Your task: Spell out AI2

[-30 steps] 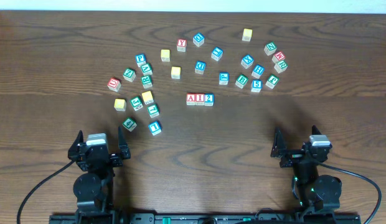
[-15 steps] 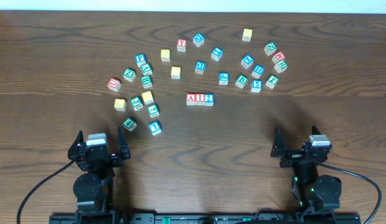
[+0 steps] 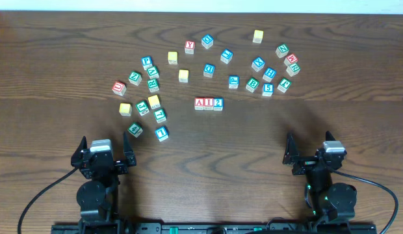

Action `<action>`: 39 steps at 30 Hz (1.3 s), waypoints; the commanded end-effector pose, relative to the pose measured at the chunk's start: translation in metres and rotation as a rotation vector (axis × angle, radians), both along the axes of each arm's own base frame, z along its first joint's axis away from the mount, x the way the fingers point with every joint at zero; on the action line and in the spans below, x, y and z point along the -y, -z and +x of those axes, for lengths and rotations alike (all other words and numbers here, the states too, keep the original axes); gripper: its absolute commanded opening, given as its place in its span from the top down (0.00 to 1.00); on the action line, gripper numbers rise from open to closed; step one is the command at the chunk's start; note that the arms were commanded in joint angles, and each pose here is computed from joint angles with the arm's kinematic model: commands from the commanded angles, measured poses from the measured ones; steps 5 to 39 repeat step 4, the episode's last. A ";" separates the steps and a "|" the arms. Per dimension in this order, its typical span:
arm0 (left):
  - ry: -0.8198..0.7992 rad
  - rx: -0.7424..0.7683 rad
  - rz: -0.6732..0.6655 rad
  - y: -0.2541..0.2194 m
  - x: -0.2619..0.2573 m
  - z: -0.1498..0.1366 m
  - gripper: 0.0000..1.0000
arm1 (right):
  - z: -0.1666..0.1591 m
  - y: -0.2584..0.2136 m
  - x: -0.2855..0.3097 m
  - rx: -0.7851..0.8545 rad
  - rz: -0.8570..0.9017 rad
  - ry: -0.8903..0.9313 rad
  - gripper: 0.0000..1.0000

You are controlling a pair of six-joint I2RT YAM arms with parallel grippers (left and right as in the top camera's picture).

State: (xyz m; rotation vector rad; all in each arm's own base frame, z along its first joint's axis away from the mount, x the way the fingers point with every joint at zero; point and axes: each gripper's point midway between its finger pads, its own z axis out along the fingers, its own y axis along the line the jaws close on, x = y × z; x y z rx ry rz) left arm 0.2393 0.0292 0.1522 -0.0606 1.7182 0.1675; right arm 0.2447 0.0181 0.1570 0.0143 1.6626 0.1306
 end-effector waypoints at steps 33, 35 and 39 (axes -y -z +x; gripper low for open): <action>-0.005 -0.034 0.004 0.016 -0.001 0.000 0.01 | 0.000 0.001 0.000 0.004 -0.012 -0.002 0.01; -0.005 -0.034 0.004 0.016 -0.001 0.000 0.01 | 0.000 0.001 0.000 0.004 -0.012 -0.002 0.01; -0.005 -0.034 0.004 0.016 -0.001 0.000 0.01 | 0.000 0.001 0.000 0.004 -0.012 -0.002 0.01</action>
